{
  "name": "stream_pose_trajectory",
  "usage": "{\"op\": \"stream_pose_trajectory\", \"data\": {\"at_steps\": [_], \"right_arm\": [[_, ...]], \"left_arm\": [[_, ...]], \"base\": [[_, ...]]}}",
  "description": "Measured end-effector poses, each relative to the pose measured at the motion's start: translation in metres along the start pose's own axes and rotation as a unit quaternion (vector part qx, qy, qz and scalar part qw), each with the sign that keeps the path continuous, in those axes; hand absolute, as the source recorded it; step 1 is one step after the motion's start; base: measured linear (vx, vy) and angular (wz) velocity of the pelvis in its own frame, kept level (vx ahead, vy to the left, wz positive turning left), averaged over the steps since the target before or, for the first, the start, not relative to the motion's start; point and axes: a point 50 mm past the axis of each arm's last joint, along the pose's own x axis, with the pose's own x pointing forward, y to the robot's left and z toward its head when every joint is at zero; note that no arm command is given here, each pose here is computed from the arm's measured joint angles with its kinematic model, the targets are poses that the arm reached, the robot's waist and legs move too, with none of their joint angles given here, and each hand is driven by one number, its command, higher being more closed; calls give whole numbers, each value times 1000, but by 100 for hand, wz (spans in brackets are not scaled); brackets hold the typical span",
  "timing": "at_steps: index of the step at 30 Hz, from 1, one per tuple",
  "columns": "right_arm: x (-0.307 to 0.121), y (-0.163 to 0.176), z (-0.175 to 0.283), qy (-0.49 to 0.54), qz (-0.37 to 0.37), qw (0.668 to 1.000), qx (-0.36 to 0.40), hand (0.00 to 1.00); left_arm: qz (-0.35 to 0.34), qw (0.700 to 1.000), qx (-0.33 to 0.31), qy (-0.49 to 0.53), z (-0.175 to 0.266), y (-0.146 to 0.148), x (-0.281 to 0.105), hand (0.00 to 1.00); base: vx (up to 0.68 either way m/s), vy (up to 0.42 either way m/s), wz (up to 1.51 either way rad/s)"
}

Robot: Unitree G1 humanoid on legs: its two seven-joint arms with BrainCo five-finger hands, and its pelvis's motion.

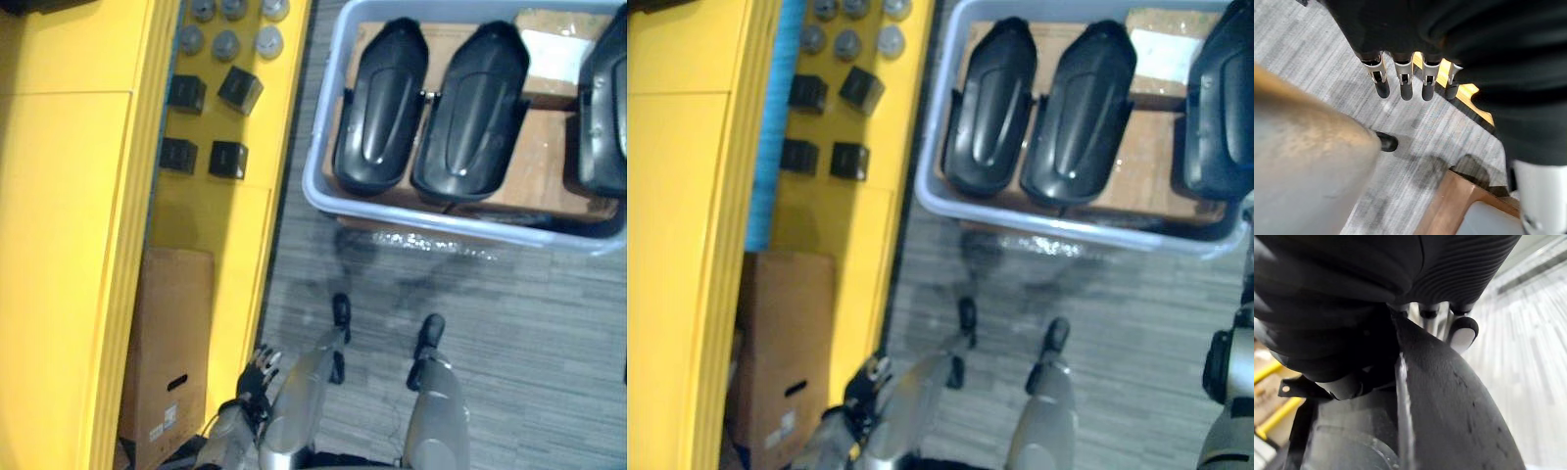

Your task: Walk over and take plastic housings, then place them on the shelf

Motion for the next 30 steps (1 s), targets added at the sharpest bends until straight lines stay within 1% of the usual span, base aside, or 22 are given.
{"op": "stream_pose_trajectory", "data": {"at_steps": [4, 6, 11, 13, 17, 21, 23, 25, 26, 27, 28, 29, 30], "right_arm": [[-5, -2, -2, -19, -14, 1000, 21, 100], [-10, 2, -3, -29, -11, 999, 39, 100], [-41, 25, -20, -60, 22, 996, 69, 100], [-52, 23, -28, -73, 21, 994, 73, 100], [-78, 20, -42, -88, 10, 993, 85, 100], [-105, 26, -43, -117, 17, 989, 86, 100], [-116, 26, -42, -139, 17, 987, 82, 100], [-124, 24, -39, -163, 18, 984, 71, 100], [-124, 24, -37, -169, 17, 983, 69, 100], [-126, 24, -32, -181, 17, 981, 69, 100], [-127, 24, -30, -187, 18, 980, 70, 100], [-129, 27, -26, -195, 26, 978, 73, 100], [-131, 30, -24, -198, 35, 977, 74, 100]], "left_arm": [[10, 1000, -8, -11, 2, 7, -5, 0], [15, 1000, -5, -16, 4, 12, -7, 0], [40, 999, -12, -22, 2, 25, -16, 0], [38, 999, 4, -28, 4, 23, -17, 0], [23, 998, 2, -64, 20, 13, -16, 0], [-16, 992, -3, -129, 52, -4, -16, 0], [-59, 985, -1, -164, 72, -19, -18, 0], [-117, 976, 5, -185, 89, -40, -23, 0], [-129, 973, 7, -189, 92, -44, -24, 0], [-156, 969, 15, -190, 98, -55, -26, 0], [-168, 967, 20, -193, 101, -61, -26, 0], [-201, 959, 40, -196, 111, -76, -25, 0], [-214, 955, 53, -198, 116, -83, -25, 0]], "base": [[44, -21, -4], [77, -35, -4], [97, -30, -10], [99, 6, -5], [56, 10, 8], [-21, -6, -9], [-48, -4, -9], [-27, 13, -7], [0, 18, -6], [14, 12, -4], [30, 8, 2], [27, 1, 6], [30, -3, 6]]}}
